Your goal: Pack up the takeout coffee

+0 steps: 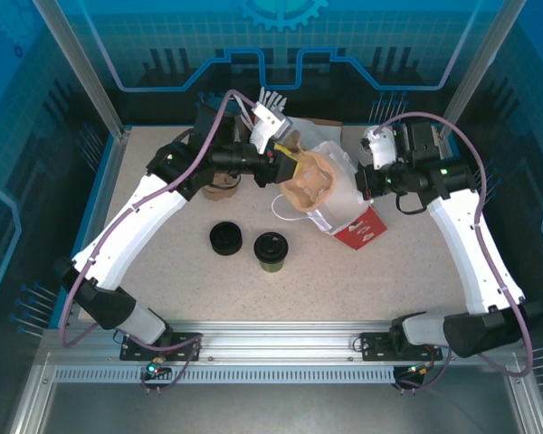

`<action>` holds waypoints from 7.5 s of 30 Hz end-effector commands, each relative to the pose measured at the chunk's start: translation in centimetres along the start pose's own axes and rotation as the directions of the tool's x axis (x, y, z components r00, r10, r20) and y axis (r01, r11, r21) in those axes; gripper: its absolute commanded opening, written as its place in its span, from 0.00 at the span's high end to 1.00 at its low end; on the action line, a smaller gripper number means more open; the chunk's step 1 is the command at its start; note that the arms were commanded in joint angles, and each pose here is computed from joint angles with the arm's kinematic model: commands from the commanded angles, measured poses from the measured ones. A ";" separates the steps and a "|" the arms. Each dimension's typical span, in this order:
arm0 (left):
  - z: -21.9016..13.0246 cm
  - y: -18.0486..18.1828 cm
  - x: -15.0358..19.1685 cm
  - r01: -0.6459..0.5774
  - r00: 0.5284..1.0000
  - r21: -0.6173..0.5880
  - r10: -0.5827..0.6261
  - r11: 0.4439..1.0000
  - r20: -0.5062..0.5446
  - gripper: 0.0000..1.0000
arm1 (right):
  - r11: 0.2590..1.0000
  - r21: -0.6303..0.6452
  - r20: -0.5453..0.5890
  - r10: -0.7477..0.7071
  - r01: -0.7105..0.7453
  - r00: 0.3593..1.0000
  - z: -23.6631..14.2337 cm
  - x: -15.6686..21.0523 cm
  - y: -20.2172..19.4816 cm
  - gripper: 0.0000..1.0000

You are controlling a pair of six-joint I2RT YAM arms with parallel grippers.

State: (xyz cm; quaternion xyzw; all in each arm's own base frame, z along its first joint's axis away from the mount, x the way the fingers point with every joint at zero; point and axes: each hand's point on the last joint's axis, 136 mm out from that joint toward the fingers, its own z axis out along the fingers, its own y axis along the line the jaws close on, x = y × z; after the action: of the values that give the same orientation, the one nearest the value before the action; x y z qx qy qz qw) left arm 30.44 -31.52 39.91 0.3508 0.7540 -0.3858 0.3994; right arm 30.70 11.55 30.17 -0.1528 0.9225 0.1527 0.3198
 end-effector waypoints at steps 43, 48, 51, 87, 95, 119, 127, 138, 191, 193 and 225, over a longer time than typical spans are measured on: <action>10.9 1.1 10.7 0.014 0.948 0.219 0.056 0.976 -0.312 0.71 | 0.981 -0.161 -0.059 0.098 -0.107 0.993 -1.2 4.8 3.5 1.00; 11.7 1.3 11.5 -0.022 0.939 0.194 0.087 0.981 -0.333 0.71 | 0.975 -0.178 -0.066 0.122 -0.132 0.990 -0.9 4.7 3.7 1.00; 12.4 1.4 11.8 -0.038 0.935 0.177 0.097 0.983 -0.341 0.71 | 0.970 -0.193 -0.069 0.137 -0.148 0.988 -0.9 4.7 4.0 1.00; 17.4 1.7 18.0 -0.159 0.863 0.170 0.221 0.973 -0.455 0.71 | 0.964 -0.176 -0.056 0.193 -0.200 0.980 -1.0 6.0 4.0 1.00; 18.0 1.9 18.9 -0.157 0.856 0.174 0.221 0.972 -0.468 0.71 | 0.970 -0.141 -0.054 0.195 -0.200 0.979 -1.2 6.5 3.5 1.00; 15.0 -0.5 13.9 -0.182 0.886 0.184 0.243 0.966 -0.396 0.33 | 0.978 -0.093 -0.048 0.184 -0.187 0.982 -1.6 7.0 2.8 1.00; 11.8 -2.4 9.8 -0.191 0.922 0.167 0.235 0.967 -0.307 0.32 | 0.977 -0.117 -0.006 0.181 -0.181 0.983 -1.9 6.5 3.1 1.00; 6.3 -3.0 3.6 -0.112 0.989 -0.032 0.108 0.993 -0.101 0.30 | 0.971 -0.132 0.071 0.210 -0.200 0.975 -2.7 5.8 3.1 1.00; 7.3 5.2 10.6 0.554 0.808 -0.439 -0.583 0.707 0.082 0.92 | 0.913 -0.065 0.104 0.407 -0.403 0.907 -5.2 5.7 1.2 0.59; 7.5 5.0 10.3 0.555 0.810 -0.425 -0.581 0.715 0.081 0.93 | 0.920 -0.028 0.117 0.392 -0.392 0.912 -6.1 5.7 0.6 0.56; 8.1 2.6 7.7 0.555 0.821 -0.299 -0.568 0.776 0.049 0.76 | 0.935 -0.127 0.020 0.336 -0.331 0.942 1.2 1.3 -1.1 1.00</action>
State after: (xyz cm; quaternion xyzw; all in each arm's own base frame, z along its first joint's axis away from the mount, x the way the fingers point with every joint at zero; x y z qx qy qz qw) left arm 32.29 -34.25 26.25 0.0227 0.9024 -0.3216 0.2858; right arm 30.78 10.85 25.86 0.0075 0.9301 0.2566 0.2627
